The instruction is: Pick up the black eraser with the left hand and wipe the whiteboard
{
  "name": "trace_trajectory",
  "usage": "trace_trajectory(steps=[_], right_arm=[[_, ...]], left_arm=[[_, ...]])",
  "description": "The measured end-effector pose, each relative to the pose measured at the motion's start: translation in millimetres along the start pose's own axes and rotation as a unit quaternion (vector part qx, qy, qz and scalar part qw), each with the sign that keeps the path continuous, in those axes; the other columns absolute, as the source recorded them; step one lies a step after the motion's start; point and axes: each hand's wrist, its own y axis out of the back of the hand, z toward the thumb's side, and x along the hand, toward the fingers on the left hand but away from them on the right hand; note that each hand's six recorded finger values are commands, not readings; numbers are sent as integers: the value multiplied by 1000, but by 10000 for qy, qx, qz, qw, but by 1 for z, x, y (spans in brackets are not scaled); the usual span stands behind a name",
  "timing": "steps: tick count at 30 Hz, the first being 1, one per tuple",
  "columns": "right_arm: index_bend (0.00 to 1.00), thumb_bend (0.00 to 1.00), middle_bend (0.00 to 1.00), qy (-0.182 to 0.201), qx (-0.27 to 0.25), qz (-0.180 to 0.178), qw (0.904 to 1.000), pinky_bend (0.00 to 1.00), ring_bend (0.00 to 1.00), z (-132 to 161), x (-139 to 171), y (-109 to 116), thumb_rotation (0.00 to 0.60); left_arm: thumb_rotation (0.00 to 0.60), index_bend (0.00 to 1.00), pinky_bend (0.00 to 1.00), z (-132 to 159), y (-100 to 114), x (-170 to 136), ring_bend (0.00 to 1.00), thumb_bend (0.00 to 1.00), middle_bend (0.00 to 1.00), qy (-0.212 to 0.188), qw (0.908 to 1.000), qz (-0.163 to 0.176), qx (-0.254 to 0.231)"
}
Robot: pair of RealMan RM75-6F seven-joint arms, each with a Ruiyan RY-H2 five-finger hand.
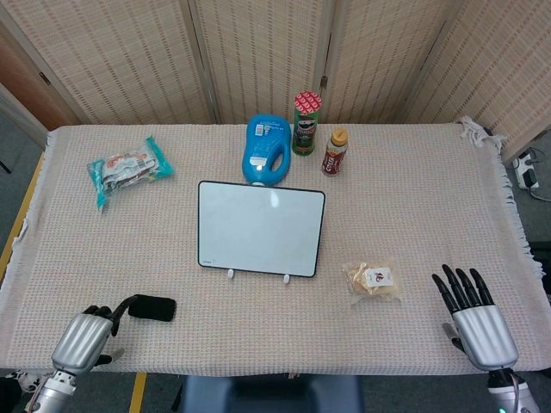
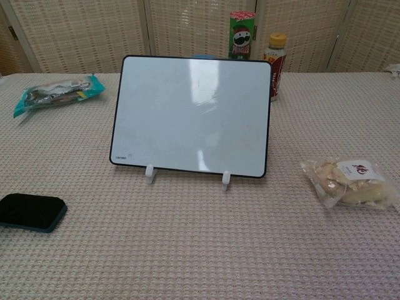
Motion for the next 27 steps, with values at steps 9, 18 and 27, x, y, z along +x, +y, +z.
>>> trace_trajectory(steps=[9,18,27], right_arm=[[0,294,0,14,30,113,9999,0,50,2,-3,-3,600],[0,295,0,16,10,123,9999,0,58,1,-2,-2,600],[0,294,0,8,37,191,9998,0,69,1,-4,-4,600]], left_arm=[[600,428,883,9,-12,30,952,85,1000,-104,9987,-447,202],[600,393,883,16,-23,69,951,113,1000,131,9965,-821,54],[600,381,883,15,-25,85,949,138,1000,238,9964,-819,9]])
